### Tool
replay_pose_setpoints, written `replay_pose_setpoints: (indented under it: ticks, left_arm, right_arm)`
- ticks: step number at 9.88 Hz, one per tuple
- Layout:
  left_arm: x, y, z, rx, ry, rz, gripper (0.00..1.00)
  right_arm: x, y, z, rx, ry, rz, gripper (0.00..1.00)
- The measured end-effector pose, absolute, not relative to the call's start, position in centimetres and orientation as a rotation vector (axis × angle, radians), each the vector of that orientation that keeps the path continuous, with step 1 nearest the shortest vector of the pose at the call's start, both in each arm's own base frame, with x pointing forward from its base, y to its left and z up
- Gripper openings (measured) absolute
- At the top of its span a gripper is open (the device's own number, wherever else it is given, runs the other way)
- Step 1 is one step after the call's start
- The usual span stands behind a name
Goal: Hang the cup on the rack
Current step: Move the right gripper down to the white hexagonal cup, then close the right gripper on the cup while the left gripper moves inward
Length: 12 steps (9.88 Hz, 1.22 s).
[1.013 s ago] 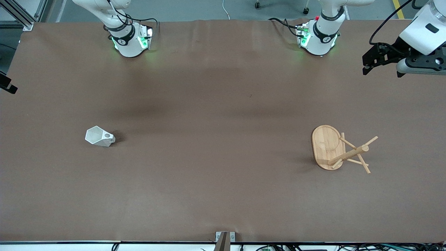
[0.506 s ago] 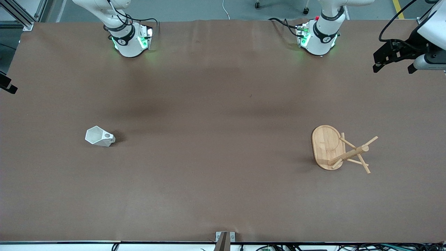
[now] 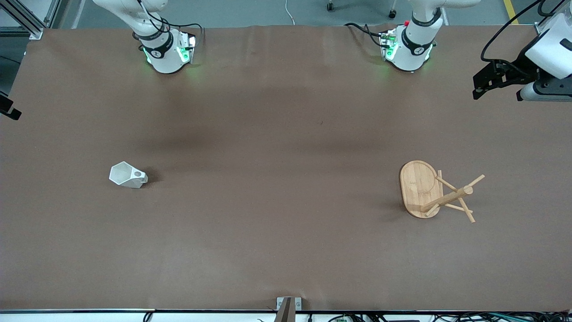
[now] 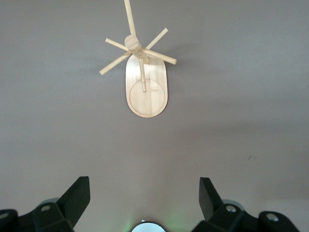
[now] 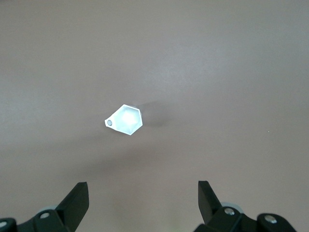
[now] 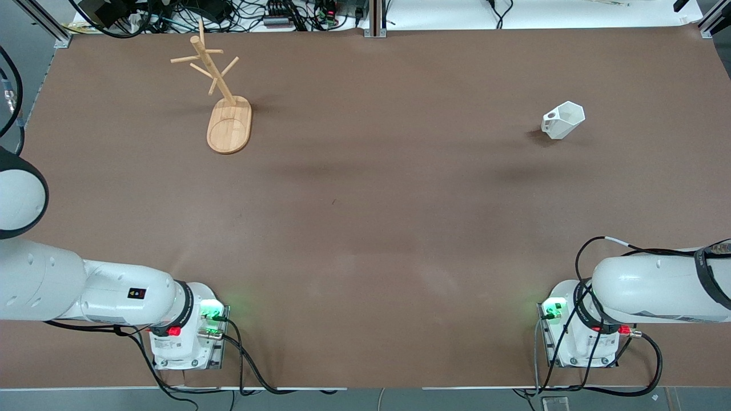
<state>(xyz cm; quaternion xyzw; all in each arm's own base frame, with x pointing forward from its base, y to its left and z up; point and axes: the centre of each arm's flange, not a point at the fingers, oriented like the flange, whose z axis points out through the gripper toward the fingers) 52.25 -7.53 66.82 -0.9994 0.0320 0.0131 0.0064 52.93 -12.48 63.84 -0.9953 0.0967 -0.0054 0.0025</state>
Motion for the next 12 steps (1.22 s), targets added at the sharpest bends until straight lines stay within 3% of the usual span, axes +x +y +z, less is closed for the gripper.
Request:
replay_pose_setpoints:
  ticks: [2,6,9,12]
  left_arm:
    - [52.2,-7.7,66.8,-3.127,0.105,0.041,1.0]
    - [53.0,-8.6,65.9,-3.126,0.136,0.043,1.0]
    - [55.1,-10.5,63.4,-3.126,0.178,0.039,1.0]
    - [55.7,-10.7,62.7,-3.127,0.171,0.041,1.0]
  right_arm:
    - [54.5,-12.6,60.3,-3.122,0.288,0.018,1.0]
    - [58.5,-13.3,43.3,-3.134,0.279,0.083,1.0]
    - [58.4,-12.9,32.3,-3.153,0.237,0.035,1.0]
    - [57.0,-12.5,26.1,-3.167,0.219,-0.048,1.0]
